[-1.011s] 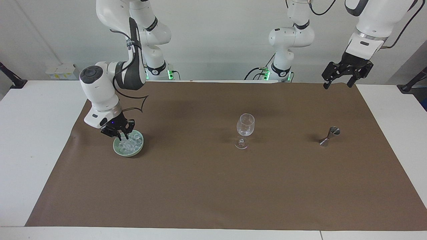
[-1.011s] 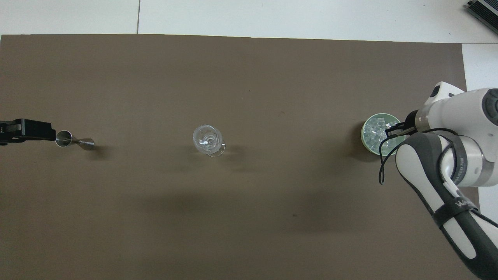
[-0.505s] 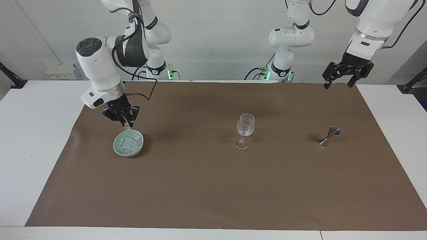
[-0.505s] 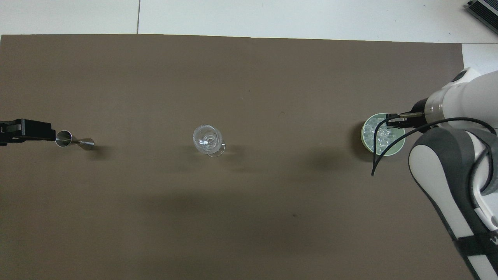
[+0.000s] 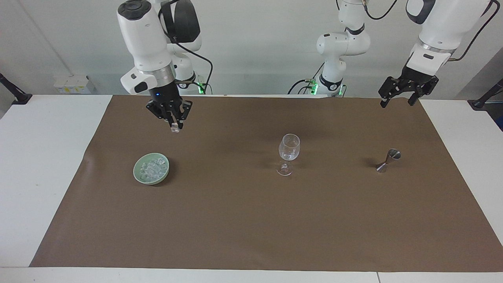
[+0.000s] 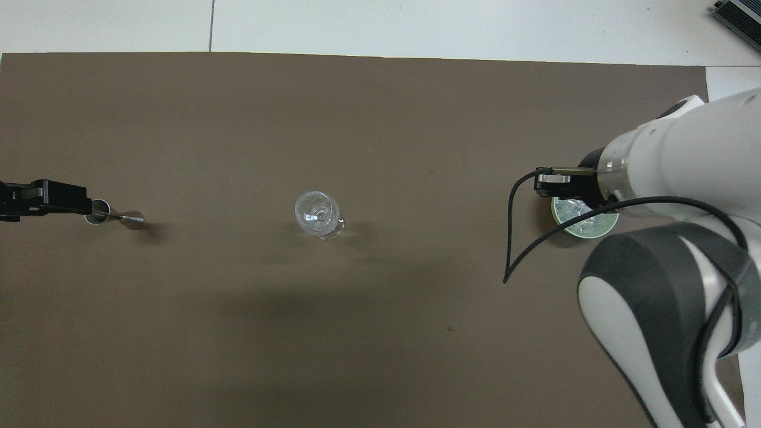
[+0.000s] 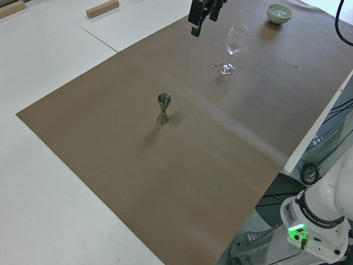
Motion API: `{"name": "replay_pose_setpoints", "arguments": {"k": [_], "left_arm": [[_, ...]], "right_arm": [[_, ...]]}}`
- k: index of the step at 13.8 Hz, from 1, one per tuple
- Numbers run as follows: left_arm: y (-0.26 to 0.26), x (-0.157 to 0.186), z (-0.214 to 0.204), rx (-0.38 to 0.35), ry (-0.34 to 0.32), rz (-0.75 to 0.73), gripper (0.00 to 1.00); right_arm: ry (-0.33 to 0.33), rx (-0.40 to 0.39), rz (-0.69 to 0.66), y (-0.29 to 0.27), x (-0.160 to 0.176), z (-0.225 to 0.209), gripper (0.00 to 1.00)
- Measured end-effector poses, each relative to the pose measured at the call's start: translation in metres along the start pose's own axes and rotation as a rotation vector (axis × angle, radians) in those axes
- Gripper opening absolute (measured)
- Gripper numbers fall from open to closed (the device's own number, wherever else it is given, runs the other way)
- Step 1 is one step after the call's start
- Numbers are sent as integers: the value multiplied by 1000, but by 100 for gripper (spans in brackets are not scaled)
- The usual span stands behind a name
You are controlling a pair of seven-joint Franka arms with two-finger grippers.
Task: Pour wine and add ice with both arms
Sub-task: 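Lift the ice cube and carry it over the wine glass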
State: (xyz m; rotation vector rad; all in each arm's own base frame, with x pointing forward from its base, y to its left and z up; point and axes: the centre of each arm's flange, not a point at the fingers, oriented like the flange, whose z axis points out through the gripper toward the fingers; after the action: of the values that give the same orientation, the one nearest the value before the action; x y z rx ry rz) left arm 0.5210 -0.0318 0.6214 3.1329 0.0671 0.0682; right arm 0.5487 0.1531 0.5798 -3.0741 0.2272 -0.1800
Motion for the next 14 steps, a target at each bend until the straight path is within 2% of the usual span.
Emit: {"name": "replay_pose_setpoints", "arguments": {"k": [6,14], "left_arm": [[1,4,-7,-1,-3,1,100],[0,8,-6,0,-30,63,100]], "right_arm": [[16,127,154,-94,-38,-5,24],[22,261,276,-190,-74,20,24]]}}
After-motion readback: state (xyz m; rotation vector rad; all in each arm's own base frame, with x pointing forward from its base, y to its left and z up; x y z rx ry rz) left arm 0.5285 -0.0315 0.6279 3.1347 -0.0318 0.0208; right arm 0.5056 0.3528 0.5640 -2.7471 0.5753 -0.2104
